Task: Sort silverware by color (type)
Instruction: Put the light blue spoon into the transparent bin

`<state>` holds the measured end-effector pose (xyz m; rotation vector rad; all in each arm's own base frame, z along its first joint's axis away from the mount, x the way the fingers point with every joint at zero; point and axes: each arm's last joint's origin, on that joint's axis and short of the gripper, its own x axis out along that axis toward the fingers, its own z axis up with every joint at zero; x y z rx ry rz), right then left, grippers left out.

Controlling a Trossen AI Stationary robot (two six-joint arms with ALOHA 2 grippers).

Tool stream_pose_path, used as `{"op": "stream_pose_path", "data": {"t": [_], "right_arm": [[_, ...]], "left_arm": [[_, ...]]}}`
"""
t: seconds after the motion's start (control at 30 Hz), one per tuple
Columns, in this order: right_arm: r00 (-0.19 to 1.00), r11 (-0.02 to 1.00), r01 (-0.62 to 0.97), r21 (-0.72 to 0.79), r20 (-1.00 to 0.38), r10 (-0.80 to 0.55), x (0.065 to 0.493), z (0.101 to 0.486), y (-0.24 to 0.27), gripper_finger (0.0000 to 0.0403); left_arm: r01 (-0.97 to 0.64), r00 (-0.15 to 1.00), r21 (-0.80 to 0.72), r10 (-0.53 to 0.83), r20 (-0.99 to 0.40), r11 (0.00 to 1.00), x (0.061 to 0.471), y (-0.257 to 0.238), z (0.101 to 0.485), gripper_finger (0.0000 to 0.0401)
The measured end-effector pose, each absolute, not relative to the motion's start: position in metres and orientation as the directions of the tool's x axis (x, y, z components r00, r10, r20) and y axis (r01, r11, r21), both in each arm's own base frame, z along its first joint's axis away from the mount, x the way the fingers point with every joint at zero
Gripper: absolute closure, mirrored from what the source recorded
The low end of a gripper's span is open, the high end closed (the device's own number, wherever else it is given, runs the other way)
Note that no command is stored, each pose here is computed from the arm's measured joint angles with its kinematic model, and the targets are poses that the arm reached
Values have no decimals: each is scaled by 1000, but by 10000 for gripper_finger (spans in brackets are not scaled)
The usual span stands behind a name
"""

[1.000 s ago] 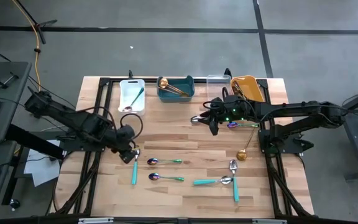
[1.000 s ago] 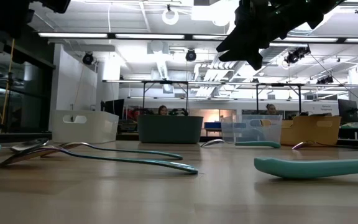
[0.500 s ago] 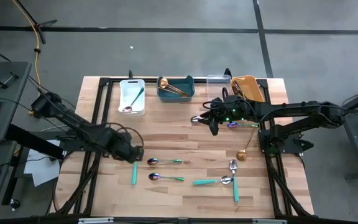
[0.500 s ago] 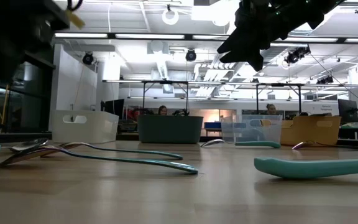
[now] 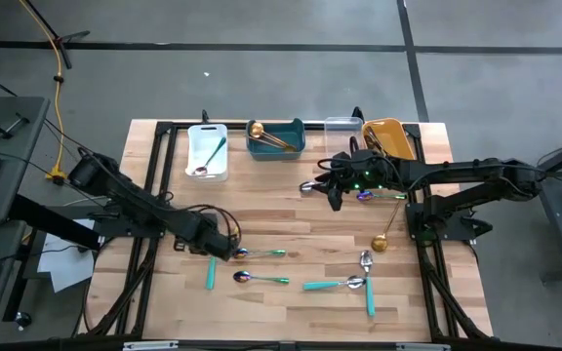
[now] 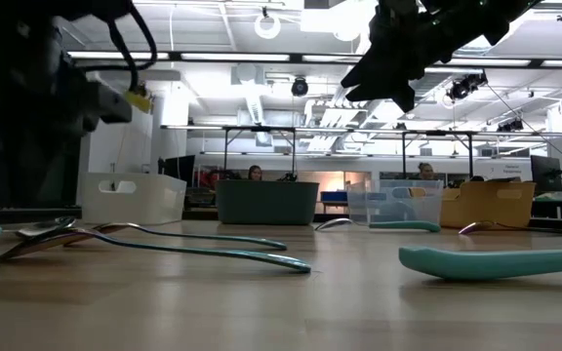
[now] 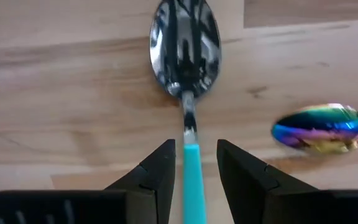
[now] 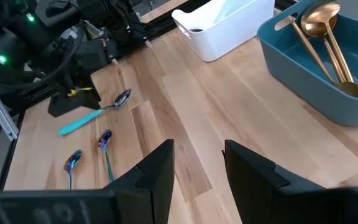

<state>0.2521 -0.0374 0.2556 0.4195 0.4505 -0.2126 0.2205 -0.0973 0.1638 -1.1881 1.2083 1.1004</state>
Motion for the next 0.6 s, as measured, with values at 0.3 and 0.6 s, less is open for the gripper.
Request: {"op": "stream_pose_path", "data": {"t": [0.3, 0.6], "right_arm": [[880, 893, 289, 344, -463, -107, 252, 256, -37, 267], [873, 892, 295, 342, -476, -106, 251, 254, -37, 267]], "left_arm": [[-994, -20, 17, -27, -999, 109, 229, -90, 145, 288], [-991, -55, 47, -58, -997, 123, 236, -94, 131, 289]]}}
